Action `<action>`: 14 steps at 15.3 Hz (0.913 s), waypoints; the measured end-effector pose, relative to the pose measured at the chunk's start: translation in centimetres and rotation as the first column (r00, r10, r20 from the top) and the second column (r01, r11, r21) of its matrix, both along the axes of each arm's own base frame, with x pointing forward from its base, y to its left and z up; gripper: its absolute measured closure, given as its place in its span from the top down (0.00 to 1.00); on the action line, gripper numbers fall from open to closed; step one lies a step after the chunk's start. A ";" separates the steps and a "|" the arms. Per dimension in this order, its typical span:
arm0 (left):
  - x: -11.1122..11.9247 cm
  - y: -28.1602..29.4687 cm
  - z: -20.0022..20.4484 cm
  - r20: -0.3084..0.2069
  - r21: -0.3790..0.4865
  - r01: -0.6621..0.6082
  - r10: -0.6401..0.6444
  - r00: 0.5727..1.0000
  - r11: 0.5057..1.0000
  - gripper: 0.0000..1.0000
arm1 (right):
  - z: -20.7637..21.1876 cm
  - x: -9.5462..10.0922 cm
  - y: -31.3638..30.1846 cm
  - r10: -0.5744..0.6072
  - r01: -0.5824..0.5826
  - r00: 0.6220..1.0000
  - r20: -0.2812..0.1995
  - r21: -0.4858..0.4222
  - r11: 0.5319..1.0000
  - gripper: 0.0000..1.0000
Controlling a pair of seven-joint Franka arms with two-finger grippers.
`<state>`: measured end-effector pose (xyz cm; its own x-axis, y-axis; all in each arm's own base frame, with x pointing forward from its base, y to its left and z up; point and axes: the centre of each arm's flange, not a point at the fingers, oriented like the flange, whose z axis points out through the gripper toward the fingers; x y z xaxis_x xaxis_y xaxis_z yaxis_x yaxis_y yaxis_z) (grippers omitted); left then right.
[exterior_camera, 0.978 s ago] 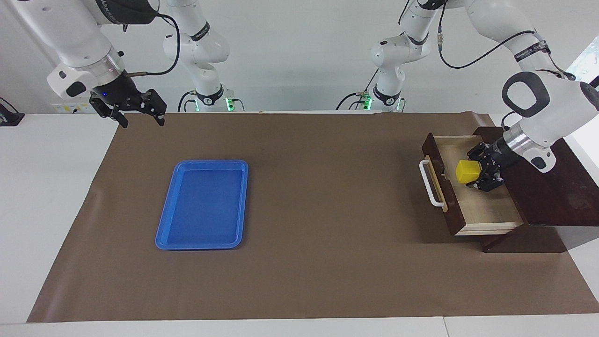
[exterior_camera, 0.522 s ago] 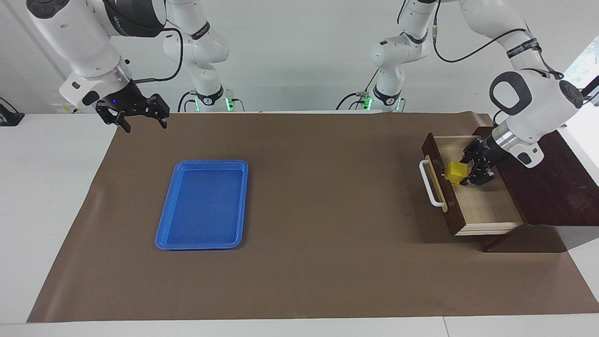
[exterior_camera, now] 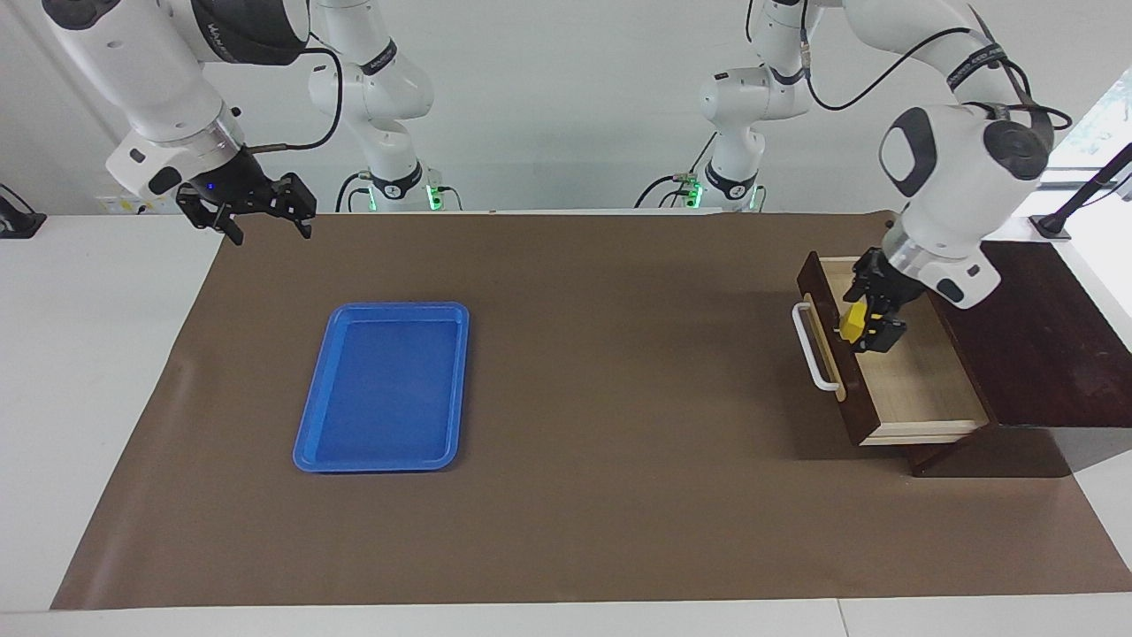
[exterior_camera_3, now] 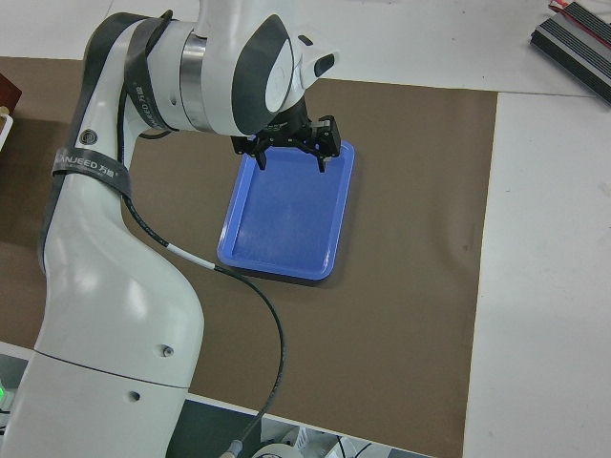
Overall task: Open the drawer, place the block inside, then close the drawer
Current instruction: 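Push the drawer shut toward the cabinet with the left gripper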
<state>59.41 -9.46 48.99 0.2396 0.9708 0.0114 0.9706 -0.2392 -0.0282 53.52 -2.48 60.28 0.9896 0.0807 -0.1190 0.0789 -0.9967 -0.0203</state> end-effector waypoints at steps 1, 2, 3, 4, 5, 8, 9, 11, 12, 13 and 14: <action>-0.2 -1.7 -0.5 -0.005 0.018 -0.018 0.018 1.000 1.000 1.00 | 0.0 0.0 -0.1 0.000 0.000 1.000 -0.001 -0.008 1.000 1.00; -0.3 -2.2 -1.3 -0.012 0.036 -0.029 0.029 0.999 0.999 1.00 | 0.0 0.0 -0.2 0.001 -0.001 1.000 -0.002 -0.017 1.000 1.00; -0.3 -2.0 -2.1 -0.016 0.057 -0.042 0.043 0.999 0.997 1.00 | 0.0 0.0 -0.3 0.001 -0.001 1.000 -0.002 -0.023 1.000 1.00; -0.2 -1.5 -3.0 -0.011 0.078 -0.056 0.057 0.998 0.995 1.00 | 0.0 0.0 -0.3 0.001 -0.001 1.000 -0.002 -0.026 1.000 1.00; -0.2 -0.8 -3.8 0.000 0.096 -0.066 0.066 0.998 0.993 1.00 | 0.0 0.0 -0.3 0.001 -0.001 1.000 -0.002 -0.027 1.000 1.00; 0.0 1.3 -5.0 0.024 0.138 -0.089 0.086 0.996 0.986 1.00 | 0.0 0.0 -0.3 0.001 -0.001 1.000 -0.002 -0.027 1.000 1.00; 0.0 2.0 -4.9 0.028 0.145 -0.102 0.099 0.995 0.984 1.00 | -0.1 0.0 -0.3 0.001 -0.001 1.000 -0.003 -0.027 1.000 1.00; 0.6 4.9 -4.6 0.058 0.176 -0.119 0.110 0.992 0.977 1.00 | -0.1 0.0 -0.3 0.001 -0.001 1.000 -0.003 -0.027 1.000 1.00; 0.9 7.0 -4.5 0.067 0.184 -0.114 0.104 0.992 0.976 1.00 | -0.2 0.1 -0.3 0.001 -0.001 1.000 -0.003 -0.027 1.000 1.00; 1.1 9.7 -4.3 0.076 0.190 -0.106 0.093 0.993 0.976 1.00 | -0.4 0.2 -0.4 0.000 -0.001 1.000 -0.006 -0.027 1.000 1.00; 1.2 12.6 -4.2 0.085 0.190 -0.102 0.087 0.993 0.977 1.00 | -0.7 0.4 -0.5 -0.001 0.001 1.000 -0.011 -0.027 1.000 1.00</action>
